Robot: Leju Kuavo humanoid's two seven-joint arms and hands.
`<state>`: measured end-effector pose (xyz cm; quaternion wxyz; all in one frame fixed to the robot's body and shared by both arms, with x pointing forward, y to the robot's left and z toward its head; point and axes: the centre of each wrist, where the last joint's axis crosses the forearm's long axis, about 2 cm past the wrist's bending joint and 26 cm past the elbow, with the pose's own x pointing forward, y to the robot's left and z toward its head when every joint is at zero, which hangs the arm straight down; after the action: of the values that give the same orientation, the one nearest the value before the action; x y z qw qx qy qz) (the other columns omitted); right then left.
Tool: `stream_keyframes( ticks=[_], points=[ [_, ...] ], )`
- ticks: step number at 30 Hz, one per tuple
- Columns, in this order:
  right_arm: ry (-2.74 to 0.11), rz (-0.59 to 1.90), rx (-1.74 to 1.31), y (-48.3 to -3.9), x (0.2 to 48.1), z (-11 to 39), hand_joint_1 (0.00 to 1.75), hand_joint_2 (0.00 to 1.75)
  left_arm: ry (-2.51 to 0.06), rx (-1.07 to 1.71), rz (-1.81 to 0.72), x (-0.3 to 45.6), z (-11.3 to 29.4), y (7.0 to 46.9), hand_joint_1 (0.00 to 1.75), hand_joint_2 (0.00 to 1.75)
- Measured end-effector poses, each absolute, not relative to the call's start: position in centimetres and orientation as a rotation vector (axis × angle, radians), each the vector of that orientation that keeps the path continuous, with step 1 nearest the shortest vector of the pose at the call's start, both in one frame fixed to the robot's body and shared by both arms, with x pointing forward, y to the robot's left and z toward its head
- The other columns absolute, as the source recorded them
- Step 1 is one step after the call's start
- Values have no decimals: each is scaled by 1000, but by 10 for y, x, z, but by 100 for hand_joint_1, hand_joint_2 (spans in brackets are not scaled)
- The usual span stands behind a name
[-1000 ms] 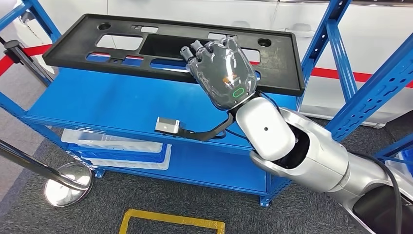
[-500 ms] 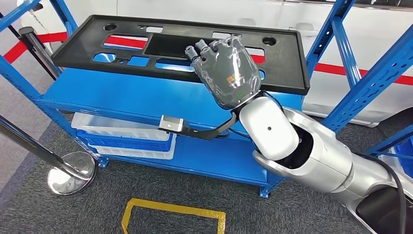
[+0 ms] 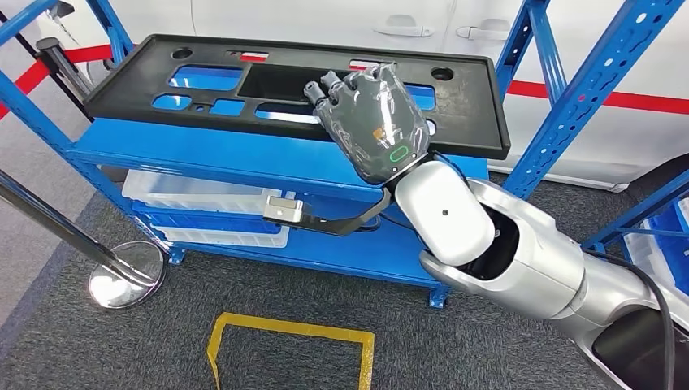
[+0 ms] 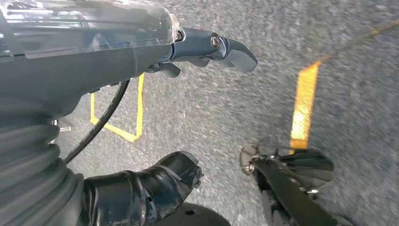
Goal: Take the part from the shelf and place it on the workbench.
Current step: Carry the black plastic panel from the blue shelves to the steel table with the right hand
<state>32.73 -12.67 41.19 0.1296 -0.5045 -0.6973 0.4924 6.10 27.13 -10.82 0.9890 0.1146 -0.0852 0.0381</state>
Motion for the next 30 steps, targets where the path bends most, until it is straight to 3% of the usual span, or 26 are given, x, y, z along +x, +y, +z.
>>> stream_keyframes(
  ticks=[30],
  points=[
    [-2058, 1472, -1433, -121, 326, 406, 175, 175, -154, 226, 78, 62, -108, 268, 0, 175]
  ],
)
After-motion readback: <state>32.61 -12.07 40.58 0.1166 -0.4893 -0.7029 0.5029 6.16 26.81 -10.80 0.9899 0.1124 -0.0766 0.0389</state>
